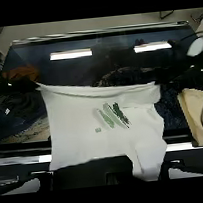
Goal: Fold the clothes and pants, and hang the long-sleeved shirts on hangers.
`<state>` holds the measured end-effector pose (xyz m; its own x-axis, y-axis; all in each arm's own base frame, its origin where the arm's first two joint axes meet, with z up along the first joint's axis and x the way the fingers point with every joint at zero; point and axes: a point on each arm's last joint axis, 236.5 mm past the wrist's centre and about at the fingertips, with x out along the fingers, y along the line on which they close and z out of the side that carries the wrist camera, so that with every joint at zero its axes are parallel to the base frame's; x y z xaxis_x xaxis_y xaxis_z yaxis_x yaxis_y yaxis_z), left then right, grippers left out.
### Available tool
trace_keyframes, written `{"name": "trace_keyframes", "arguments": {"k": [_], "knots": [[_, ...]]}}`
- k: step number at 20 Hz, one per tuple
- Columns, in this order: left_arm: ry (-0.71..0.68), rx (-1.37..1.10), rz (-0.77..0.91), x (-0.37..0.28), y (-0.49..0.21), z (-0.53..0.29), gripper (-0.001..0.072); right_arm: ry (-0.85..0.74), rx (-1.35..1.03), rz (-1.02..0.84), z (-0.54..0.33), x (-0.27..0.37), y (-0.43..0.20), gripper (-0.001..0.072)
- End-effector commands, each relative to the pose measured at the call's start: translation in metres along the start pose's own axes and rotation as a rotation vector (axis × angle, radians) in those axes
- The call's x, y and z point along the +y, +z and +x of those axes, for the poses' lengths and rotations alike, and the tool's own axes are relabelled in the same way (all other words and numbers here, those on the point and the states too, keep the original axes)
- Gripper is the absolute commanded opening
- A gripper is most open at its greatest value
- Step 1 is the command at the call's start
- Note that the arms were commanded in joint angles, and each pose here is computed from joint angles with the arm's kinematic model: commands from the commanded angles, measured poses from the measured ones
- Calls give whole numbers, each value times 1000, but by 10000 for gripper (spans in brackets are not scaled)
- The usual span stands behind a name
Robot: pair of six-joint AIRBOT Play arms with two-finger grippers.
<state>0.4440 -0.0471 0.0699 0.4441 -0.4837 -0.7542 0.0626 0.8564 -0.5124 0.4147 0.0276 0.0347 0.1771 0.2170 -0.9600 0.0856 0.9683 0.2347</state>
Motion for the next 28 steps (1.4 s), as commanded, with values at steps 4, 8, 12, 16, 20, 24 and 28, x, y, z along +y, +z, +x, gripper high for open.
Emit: {"name": "trace_keyframes", "arguments": {"k": [4, 8, 12, 16, 20, 24, 28], "knots": [[48, 18, -96, 64, 16, 82, 25, 50, -375, 231, 57, -10, 114, 35], [68, -63, -77, 68, 44, 88, 25, 84, -577, 269, 44, -12, 160, 34], [65, -30, -80, 68, 35, 110, 25, 69, -414, 306, 93, -18, 133, 34], [46, 6, -75, 60, 31, 108, 26, 79, -400, 311, 84, -17, 129, 34], [-40, 229, -39, 42, 1, 56, 26, 47, -296, 289, 21, -35, 87, 36], [-55, 535, -190, 50, -90, 58, 26, -46, 165, 243, 50, -46, -32, 36], [-75, 668, -270, 51, -137, 63, 26, -63, 261, 261, 74, -53, -66, 36]]}}
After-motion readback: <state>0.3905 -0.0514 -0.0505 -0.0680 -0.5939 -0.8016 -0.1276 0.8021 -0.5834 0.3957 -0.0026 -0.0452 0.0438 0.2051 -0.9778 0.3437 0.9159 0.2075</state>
